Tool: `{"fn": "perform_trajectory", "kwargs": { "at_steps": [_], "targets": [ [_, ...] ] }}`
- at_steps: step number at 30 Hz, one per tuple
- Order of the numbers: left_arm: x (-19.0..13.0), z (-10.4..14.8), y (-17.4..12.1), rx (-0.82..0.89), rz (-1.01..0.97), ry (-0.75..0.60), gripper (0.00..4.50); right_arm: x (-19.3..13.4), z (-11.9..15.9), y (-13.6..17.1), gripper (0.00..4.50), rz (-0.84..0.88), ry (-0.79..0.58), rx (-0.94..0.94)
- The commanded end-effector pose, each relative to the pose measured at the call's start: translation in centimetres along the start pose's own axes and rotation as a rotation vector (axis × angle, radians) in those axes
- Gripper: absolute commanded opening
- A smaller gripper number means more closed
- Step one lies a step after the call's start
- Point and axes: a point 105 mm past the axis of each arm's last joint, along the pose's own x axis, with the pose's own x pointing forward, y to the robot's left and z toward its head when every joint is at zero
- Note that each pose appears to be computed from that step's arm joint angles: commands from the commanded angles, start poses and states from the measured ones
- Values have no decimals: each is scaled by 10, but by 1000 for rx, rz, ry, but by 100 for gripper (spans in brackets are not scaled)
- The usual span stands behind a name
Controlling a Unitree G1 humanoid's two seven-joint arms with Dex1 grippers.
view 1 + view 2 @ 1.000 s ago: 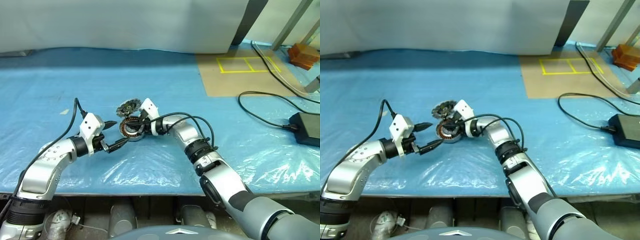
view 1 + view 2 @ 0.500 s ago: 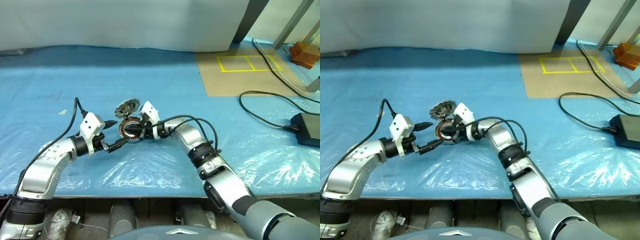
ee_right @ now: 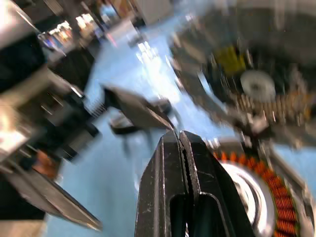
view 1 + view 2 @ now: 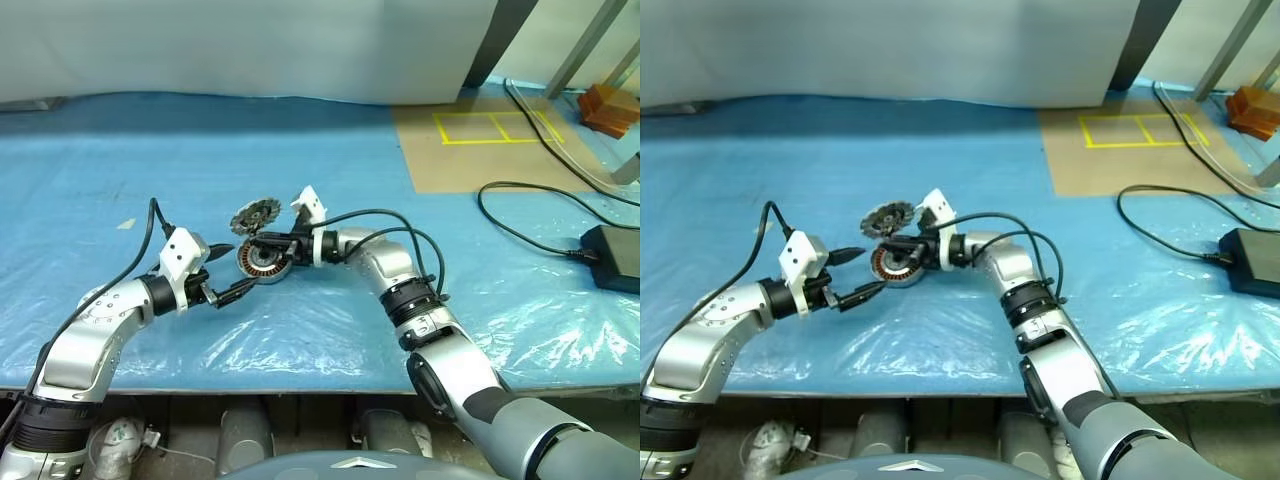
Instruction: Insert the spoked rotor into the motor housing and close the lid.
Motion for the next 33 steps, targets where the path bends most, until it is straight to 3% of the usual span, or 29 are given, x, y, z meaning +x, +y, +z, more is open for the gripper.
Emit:
{"fn": "perform_trajectory", "kwargs": {
  "at_steps": [1, 4, 8, 11, 16, 20, 24, 26, 29, 33],
  "targets": [
    [-1, 10, -1, 31, -4, -23, 450, 5, 0, 13, 2, 48, -1, -45],
    [-2, 10, -1, 31, -4, -22, 450, 8, -5, 6, 2, -9, 4, -35],
    [-1, 10, -1, 31, -4, -21, 450, 3, -47, -24, 2, -193, 220, -95],
    [-1, 10, -1, 32, -3, -21, 450, -1, -54, -27, 2, -190, 249, -90],
    [-2, 10, 0, 34, -1, -17, 450, 1, -36, -23, 2, -151, 165, -69],
    [-4, 11, 1, 37, -1, -16, 450, 1, 3, -1, 2, -5, -15, -19],
    [-16, 8, 2, 58, 0, 30, 450, -10, 29, 11, 2, 66, -82, -4],
    [-27, 13, 3, 72, 8, 36, 450, -19, 35, 14, 2, 82, -72, -16],
    [-54, 39, 9, 110, 49, 12, 450, -41, 30, 20, 2, 111, 33, -115],
    [-89, 56, 37, 111, 192, -2, 450, -58, 27, 10, 2, 46, 71, -153]
  ]
}}
